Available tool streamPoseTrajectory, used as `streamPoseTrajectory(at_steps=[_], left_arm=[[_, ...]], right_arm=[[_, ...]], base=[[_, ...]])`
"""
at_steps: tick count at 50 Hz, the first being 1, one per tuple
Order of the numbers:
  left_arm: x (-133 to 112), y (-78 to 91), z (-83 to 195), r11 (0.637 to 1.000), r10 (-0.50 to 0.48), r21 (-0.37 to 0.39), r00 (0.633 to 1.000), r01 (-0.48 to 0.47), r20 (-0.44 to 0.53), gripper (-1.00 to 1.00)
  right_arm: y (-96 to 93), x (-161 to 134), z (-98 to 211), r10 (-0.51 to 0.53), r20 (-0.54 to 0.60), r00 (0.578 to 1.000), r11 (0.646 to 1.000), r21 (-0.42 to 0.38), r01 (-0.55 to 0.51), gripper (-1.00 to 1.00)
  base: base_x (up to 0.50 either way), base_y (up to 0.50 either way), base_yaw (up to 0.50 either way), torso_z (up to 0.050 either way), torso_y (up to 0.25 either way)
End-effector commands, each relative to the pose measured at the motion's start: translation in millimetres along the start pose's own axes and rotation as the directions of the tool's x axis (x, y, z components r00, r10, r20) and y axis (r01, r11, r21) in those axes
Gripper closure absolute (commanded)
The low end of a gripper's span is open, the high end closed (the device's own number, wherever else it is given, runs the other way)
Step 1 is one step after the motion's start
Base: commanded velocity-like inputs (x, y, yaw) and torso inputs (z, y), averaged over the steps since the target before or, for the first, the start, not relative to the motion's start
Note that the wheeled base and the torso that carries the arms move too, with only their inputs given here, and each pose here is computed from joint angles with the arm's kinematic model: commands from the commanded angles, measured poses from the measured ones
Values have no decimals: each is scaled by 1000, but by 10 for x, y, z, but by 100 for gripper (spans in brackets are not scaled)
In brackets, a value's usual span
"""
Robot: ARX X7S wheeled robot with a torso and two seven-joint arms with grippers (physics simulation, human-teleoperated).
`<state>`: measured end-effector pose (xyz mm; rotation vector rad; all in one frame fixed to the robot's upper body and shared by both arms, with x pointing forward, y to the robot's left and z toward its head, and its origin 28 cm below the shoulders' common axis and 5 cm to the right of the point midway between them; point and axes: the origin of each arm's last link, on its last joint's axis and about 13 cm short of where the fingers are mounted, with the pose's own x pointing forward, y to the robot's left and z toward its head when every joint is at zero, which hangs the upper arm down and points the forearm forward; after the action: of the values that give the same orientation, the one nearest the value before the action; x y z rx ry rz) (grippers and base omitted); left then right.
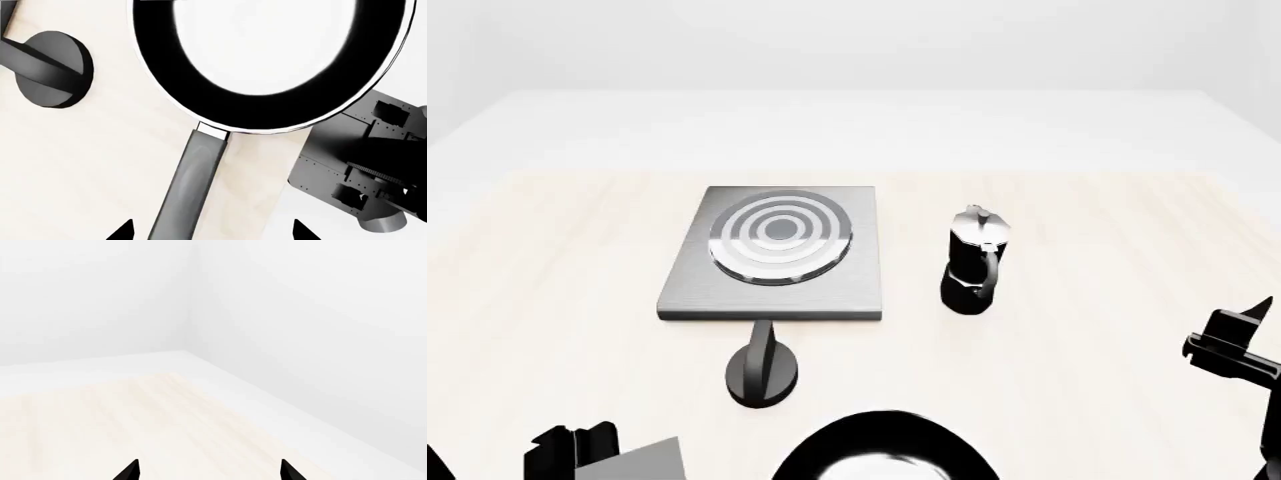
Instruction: Turn on the stove and put the frying pan on it.
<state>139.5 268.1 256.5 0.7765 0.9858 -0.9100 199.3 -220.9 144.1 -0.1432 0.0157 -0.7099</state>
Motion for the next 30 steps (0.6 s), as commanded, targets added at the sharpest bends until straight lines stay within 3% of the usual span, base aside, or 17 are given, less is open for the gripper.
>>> streamPoseTrajectory(at_steps=[1, 22, 30], left_arm=[[40, 25, -38, 1000, -14, -27, 1000, 14, -24, -100], [114, 114, -86, 998, -12, -64, 999, 8, -52, -100], [123, 167, -71, 996, 28, -79, 998, -33, -64, -100]], right_arm=[[3, 4, -6, 0, 0, 1000, 1000, 0, 0, -100], [15, 8, -42, 3, -4, 1000, 1000, -7, -3, -100], [21, 9, -53, 3, -5, 1000, 1000, -10, -3, -100]], base=[[0, 0, 0, 0, 0], [0, 0, 0, 0, 0], [0, 0, 0, 0, 0]])
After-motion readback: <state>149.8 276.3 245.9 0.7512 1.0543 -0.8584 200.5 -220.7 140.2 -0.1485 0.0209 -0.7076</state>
